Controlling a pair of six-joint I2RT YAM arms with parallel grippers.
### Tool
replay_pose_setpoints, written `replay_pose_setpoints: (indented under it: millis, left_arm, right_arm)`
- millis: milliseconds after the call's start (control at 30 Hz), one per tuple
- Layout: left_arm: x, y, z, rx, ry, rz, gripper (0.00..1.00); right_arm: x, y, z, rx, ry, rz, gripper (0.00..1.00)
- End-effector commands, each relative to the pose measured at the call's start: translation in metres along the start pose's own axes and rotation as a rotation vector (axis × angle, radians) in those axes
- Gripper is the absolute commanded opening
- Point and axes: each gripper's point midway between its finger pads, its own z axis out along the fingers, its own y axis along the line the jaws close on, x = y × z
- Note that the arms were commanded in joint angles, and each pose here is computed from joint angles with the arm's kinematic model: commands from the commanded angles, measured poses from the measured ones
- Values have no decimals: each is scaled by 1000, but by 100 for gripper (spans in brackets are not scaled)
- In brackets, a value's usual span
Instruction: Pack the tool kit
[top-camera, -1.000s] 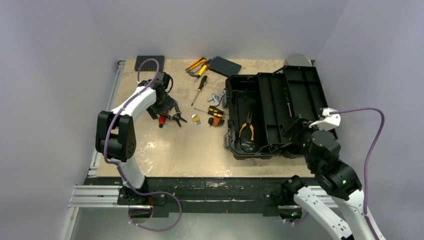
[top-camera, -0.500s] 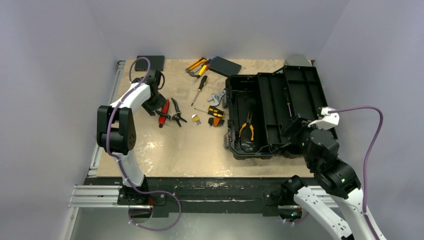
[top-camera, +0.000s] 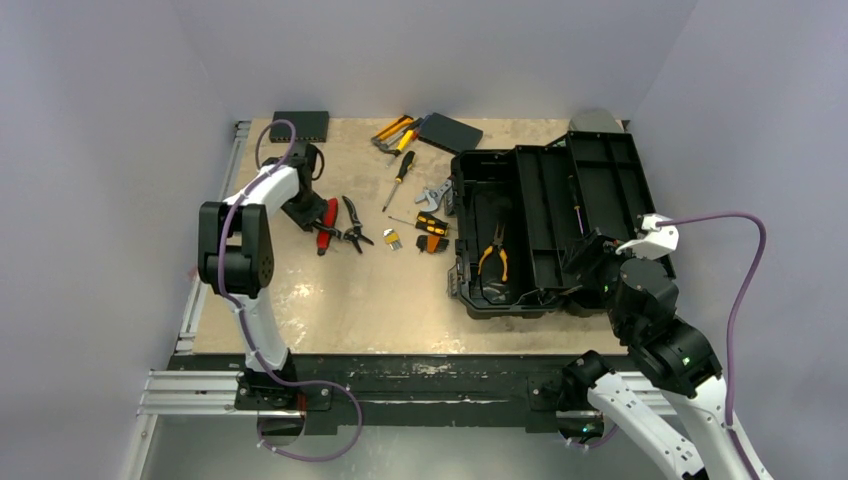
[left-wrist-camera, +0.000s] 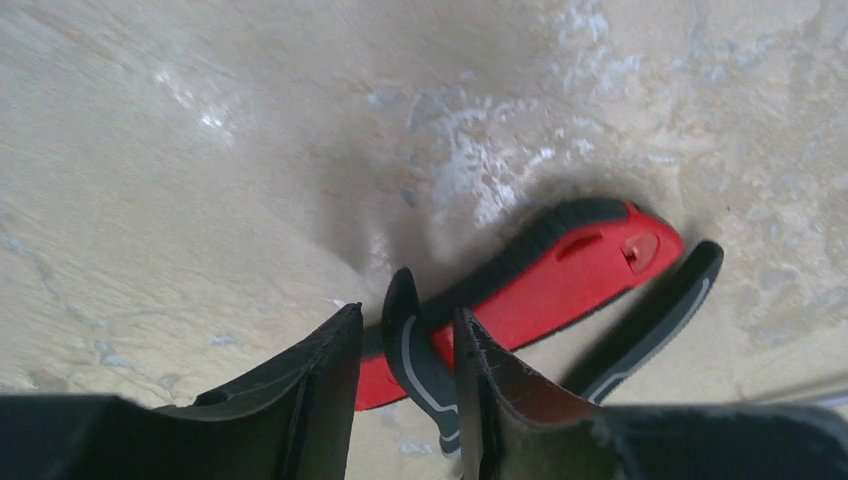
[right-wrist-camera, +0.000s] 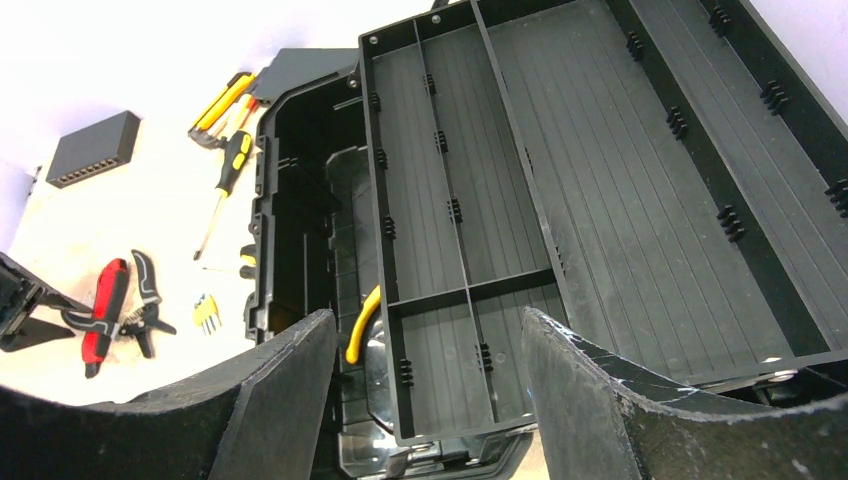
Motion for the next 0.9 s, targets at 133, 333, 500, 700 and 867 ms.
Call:
replay_pose_setpoints:
  millis: [133,333,500,700,867]
  left_arm:
    - [-16,-7,-1,41,-12,-45,0]
    - [-14,-20,-33,176,-59,3,0]
    - [-8,-29,-89,257,-174,65,0]
    - [9,-53,-154,408,-277,145,0]
    - [39,-87,-191,600,-217,242,0]
  right_arm:
    - [-5,5,2,-10,-18,16,67]
    - [-4,5,2,-13,-16,18,67]
    - [-5,6,3,-14,-16,20,67]
    - [-4,5,2,-12,-17,21,67]
    - [-5,5,2,-11,-20,19,67]
